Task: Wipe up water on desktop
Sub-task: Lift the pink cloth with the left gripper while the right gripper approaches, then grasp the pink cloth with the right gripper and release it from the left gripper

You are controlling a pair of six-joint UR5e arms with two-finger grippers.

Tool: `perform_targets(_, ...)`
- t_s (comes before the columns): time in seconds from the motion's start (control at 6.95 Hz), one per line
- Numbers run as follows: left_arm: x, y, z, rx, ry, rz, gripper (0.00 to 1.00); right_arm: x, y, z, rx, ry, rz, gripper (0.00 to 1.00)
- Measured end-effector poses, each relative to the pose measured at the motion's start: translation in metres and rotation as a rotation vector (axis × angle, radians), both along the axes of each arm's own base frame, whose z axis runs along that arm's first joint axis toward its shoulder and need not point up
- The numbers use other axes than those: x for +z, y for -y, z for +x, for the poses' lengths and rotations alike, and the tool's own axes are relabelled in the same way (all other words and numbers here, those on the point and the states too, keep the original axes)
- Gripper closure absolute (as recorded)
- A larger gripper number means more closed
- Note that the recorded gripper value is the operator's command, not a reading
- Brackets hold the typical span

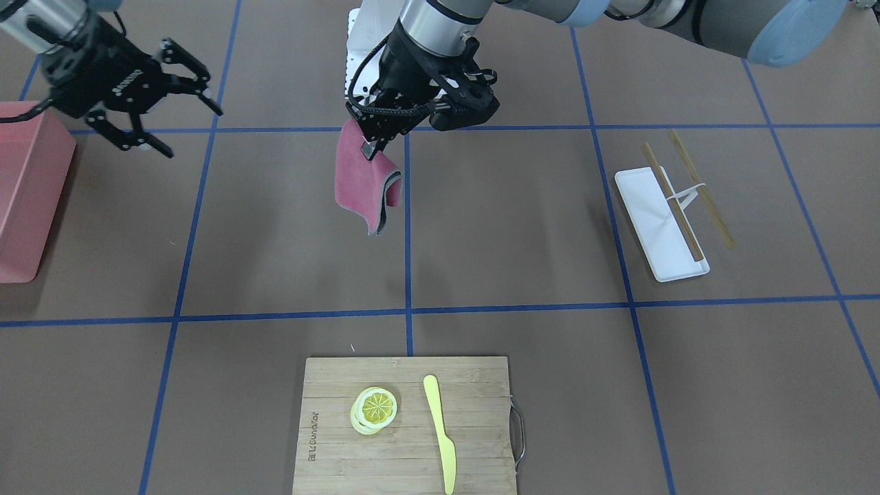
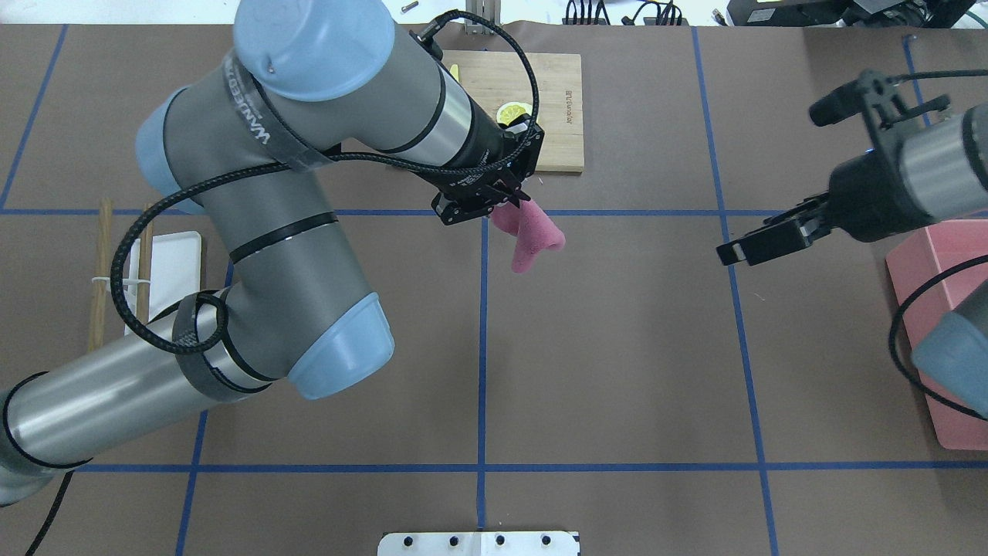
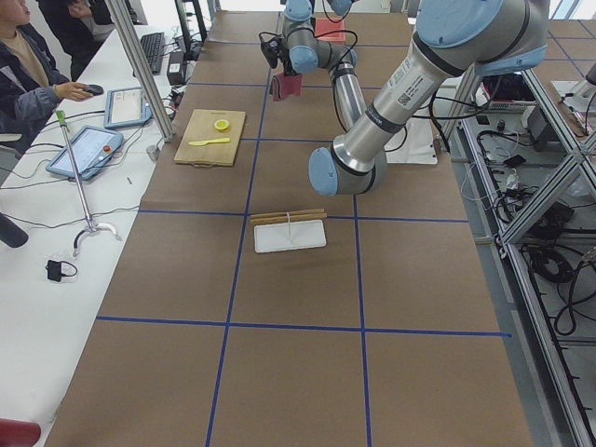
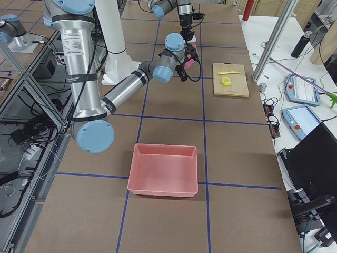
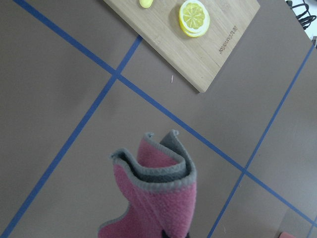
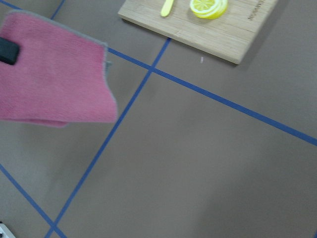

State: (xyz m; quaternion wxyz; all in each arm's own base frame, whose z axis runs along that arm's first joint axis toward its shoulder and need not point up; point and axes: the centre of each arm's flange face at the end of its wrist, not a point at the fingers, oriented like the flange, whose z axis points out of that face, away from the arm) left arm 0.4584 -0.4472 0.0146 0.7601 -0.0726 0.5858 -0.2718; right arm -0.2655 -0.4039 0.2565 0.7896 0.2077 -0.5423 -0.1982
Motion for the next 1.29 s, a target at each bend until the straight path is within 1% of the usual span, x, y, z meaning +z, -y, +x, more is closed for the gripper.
perform_targets(0.14, -0.005, -0.004, 0.004, -0.014, -0.004, 0.013, 1.00, -0.024, -0.012, -0.034, 0.008, 0.015, 0.044, 0.17)
perform_targets(0.43, -0.004, -0.006, 0.004, -0.037, -0.026, 0.028, 1.00, -0.047, -0.023, -0.062, 0.039, 0.030, 0.099, 0.17)
perform_targets(0.72, -0.002, -0.006, 0.004, -0.064, -0.037, 0.019, 1.00, -0.066, -0.033, -0.087, 0.110, 0.033, 0.165, 0.18)
perform_targets(0.86, 0.000, -0.006, 0.005, -0.069, -0.034, 0.020, 1.00, -0.073, -0.036, -0.094, 0.135, 0.036, 0.188, 0.17)
perform_targets(1.15, 0.001, -0.007, 0.005, -0.064, -0.026, 0.063, 1.00, -0.079, -0.040, -0.102, 0.182, 0.032, 0.214, 0.18)
perform_targets(1.29, 0.001, -0.008, 0.006, -0.058, -0.025, 0.069, 1.00, -0.080, -0.043, -0.107, 0.209, 0.027, 0.228, 0.20)
